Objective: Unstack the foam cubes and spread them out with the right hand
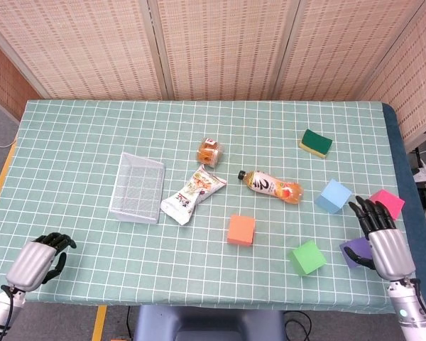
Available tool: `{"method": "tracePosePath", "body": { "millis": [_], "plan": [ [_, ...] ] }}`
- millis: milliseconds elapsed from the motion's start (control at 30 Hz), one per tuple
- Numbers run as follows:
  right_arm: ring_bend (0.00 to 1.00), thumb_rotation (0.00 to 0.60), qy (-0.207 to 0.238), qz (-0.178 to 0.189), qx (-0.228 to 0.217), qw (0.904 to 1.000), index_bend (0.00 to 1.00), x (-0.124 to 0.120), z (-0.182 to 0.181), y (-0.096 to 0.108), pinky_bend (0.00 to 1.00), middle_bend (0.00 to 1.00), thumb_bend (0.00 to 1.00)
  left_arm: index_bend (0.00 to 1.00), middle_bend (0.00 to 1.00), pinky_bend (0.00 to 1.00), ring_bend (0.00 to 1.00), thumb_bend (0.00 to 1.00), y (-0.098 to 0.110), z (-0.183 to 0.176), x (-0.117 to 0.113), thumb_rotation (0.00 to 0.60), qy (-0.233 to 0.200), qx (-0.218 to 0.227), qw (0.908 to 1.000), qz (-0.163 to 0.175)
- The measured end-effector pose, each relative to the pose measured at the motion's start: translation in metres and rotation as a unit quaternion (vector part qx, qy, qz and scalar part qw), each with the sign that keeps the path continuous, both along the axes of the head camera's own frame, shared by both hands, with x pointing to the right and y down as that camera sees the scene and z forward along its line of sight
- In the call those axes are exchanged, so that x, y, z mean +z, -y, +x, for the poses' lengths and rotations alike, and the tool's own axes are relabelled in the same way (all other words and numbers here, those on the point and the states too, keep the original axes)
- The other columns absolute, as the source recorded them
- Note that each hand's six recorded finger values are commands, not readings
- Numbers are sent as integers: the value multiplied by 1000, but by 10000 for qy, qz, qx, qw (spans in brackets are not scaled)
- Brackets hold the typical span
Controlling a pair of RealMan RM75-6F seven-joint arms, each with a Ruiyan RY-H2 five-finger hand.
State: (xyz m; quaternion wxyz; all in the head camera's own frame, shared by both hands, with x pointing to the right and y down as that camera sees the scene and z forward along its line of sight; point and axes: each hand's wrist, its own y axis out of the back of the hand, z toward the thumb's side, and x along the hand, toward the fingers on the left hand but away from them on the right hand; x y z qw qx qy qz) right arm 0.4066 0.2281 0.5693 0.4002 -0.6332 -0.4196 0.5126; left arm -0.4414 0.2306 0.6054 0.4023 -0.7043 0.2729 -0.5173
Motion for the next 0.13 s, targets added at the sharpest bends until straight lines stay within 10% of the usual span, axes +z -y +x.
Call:
{"method": "tracePosePath", "body": {
  "millis": [133],
  "plan": [
    [0,600,-228,289,119,9993,0,-6,6,-1,28,0,80,417,379,474,315,678,0,1,1,600,9,17,10000,-25]
  ]
}}
